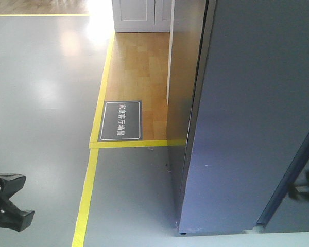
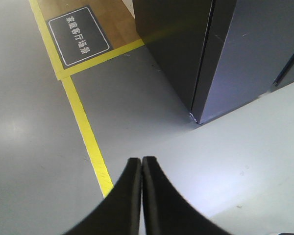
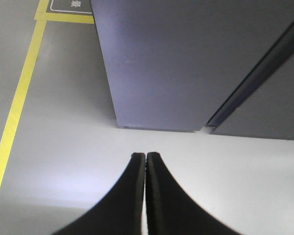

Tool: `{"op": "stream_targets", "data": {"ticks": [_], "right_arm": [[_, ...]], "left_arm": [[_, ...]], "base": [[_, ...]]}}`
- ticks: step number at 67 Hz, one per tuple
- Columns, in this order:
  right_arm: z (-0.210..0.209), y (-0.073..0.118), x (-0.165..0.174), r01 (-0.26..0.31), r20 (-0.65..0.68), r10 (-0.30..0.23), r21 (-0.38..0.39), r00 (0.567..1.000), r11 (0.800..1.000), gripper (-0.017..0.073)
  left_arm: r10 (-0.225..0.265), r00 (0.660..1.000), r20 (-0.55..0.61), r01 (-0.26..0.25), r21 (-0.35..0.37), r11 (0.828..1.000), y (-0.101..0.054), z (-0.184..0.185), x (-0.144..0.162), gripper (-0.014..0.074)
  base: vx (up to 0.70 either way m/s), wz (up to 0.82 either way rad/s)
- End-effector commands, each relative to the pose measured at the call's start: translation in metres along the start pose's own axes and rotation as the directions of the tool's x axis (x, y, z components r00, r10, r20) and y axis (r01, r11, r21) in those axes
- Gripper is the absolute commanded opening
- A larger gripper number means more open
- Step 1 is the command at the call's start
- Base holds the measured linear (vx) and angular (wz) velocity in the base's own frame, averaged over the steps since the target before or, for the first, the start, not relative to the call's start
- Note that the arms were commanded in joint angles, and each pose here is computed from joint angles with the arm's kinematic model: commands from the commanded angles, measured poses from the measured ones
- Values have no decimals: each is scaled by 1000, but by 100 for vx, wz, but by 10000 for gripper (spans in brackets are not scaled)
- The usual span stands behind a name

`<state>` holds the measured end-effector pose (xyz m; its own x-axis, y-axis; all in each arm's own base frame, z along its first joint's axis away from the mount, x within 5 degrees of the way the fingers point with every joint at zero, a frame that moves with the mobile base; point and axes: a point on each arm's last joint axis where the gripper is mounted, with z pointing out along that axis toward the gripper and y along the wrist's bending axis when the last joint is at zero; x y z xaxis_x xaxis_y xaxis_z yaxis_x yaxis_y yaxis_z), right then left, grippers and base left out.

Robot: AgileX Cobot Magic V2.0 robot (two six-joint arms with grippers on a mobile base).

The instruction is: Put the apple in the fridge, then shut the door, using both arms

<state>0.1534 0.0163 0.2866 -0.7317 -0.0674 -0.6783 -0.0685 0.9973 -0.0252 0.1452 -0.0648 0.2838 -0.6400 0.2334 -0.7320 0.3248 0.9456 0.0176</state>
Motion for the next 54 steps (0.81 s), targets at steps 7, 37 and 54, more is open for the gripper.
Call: {"op": "stream_targets", "data": {"ticks": [7,37,54], "right_arm": [[-46,-6,21,-13,71,12,14,997,1000,-3],[-102,-7,77,-76,114,82,-57,990,996,-3],[-109,-6,83,-81,151,92,-77,984,994,-3]], "left_arm": [[-9,997,82,8,10,1000,0,-6,-11,-6],[-9,997,82,8,10,1000,0,-6,-11,-6],[-9,997,82,8,10,1000,0,-6,-11,-6]], "base": [[0,0],[0,0],[0,0]]}}
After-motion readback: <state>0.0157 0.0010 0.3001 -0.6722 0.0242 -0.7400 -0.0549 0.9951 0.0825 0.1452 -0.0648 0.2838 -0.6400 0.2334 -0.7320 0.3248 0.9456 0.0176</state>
